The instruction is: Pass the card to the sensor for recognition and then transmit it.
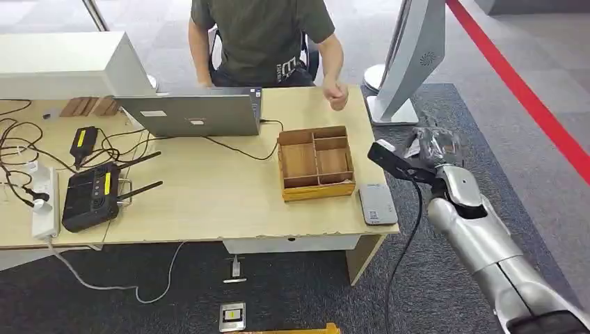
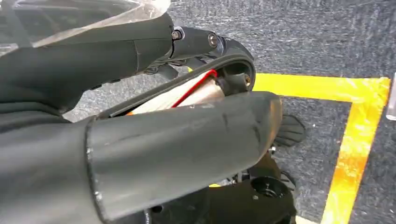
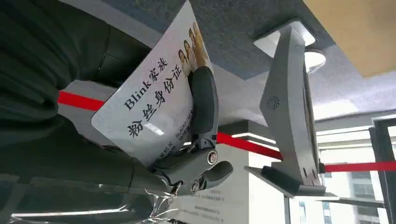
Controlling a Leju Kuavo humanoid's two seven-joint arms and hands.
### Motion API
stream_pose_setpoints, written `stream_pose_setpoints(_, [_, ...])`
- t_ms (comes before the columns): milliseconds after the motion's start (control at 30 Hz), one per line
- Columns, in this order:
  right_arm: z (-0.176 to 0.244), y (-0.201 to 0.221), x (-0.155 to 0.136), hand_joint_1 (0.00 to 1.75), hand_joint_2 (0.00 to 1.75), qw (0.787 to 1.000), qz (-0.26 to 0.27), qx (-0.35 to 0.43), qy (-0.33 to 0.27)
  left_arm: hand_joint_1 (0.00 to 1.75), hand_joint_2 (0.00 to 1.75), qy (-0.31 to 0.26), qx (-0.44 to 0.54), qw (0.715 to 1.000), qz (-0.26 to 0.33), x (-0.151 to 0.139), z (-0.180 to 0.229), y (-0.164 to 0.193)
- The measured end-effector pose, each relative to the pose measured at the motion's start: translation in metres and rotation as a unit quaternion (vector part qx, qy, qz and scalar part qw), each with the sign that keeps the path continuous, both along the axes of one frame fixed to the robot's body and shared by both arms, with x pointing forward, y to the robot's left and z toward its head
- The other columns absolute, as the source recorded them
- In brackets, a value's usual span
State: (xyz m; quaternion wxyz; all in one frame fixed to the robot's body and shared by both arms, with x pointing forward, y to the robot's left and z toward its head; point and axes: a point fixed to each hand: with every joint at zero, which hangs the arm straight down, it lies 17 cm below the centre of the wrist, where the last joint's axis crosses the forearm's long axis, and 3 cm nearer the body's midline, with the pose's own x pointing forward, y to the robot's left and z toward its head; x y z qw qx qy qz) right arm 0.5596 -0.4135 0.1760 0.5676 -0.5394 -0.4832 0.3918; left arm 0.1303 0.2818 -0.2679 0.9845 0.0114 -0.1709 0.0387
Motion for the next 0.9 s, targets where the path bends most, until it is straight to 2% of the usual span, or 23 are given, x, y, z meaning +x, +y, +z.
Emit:
stream_pose_setpoints(200, [-0.034,-0.011,-0.016,1.75,1.75,1.0,0.005,0.004,0.028,0.0,0.0,0.003,0.002,1.0,-0.001,-0.001,0.0,0.003])
stream_pose_setpoints(433, [-0.053,-0.013,-0.022,1.75,1.75,0.999,0.009,0.006,0.043,0.0,0.0,-0.007,0.003,1.0,-0.001,0.002,0.001,0.004])
stream_pose_setpoints(900, [-0.092,0.021,-0.019,1.75,1.75,0.997,0.037,0.021,0.07,0.0,0.0,-0.013,0.002,1.0,0.003,0.005,0.002,0.004])
